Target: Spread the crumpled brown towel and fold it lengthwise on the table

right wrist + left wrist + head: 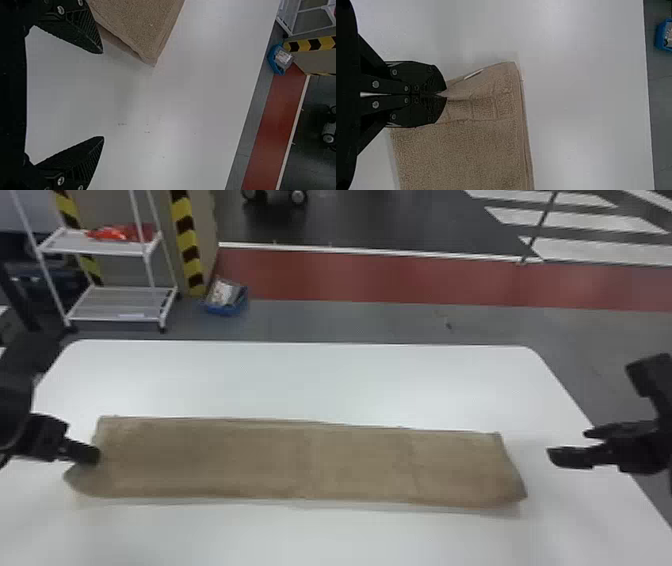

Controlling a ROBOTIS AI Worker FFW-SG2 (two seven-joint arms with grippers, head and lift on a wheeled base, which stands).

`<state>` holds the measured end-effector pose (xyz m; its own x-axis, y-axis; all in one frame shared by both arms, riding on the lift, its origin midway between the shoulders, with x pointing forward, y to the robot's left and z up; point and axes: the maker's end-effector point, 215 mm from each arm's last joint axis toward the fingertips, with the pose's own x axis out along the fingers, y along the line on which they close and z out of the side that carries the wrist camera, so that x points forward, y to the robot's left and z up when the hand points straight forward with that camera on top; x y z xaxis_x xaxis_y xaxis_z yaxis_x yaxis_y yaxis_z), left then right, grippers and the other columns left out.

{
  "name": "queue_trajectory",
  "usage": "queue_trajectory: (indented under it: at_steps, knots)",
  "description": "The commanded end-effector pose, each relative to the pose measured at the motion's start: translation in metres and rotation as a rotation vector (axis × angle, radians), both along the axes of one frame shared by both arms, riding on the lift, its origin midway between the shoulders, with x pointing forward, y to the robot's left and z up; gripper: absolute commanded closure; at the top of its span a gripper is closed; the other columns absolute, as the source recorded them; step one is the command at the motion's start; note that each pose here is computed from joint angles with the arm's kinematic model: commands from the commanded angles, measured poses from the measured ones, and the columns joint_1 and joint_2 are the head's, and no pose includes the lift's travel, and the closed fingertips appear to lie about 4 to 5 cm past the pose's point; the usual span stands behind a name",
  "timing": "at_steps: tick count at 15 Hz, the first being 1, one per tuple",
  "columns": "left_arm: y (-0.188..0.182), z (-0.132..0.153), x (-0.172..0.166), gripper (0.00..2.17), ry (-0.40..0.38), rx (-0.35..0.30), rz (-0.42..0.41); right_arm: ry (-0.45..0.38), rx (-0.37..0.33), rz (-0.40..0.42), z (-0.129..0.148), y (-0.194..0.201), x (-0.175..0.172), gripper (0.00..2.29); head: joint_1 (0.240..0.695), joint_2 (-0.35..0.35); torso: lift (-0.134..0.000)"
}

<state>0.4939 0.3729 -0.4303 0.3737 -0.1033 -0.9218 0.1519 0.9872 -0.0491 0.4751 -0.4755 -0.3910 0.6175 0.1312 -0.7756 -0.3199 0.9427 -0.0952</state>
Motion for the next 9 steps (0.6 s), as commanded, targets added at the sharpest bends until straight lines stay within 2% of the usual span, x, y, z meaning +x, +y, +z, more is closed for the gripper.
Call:
queue_trajectory:
  at_steps: [1,2,3,4,5,7,8,9]
  knots:
    - [0.001,-0.005,-0.009,1.76,0.004,0.009,-0.002,-0.012,0.014,-0.01,-0.001,0.002,0.006,0.13,0.695,-0.117,-0.123]
    - [0.0,-0.005,-0.011,1.75,0.001,0.009,-0.006,-0.018,0.026,-0.007,0.0,0.005,0.008,0.13,0.695,-0.119,-0.123]
    - [0.0,-0.006,-0.012,1.63,0.001,0.015,-0.006,-0.02,0.034,-0.004,0.0,0.008,0.009,0.13,0.695,-0.119,-0.123]
    - [0.006,-0.006,-0.013,0.91,-0.016,0.051,0.012,-0.023,0.041,0.004,-0.001,0.012,0.01,0.13,0.695,-0.116,-0.123]
    - [0.012,-0.012,-0.018,0.47,-0.013,0.061,0.038,-0.023,0.041,0.007,0.0,0.014,0.011,0.13,0.695,-0.112,-0.123]
    - [0.018,-0.01,-0.014,0.41,-0.031,0.084,0.072,-0.023,0.057,0.006,-0.001,0.017,0.011,0.13,0.695,-0.088,-0.123]
    - [0.021,-0.008,-0.011,0.18,-0.037,0.097,0.08,-0.024,0.06,0.006,-0.002,0.017,0.009,0.13,0.695,-0.083,-0.123]
    - [0.023,-0.007,-0.01,0.07,-0.04,0.108,0.085,-0.021,0.062,0.003,-0.004,0.016,0.007,0.13,0.695,-0.078,-0.123]
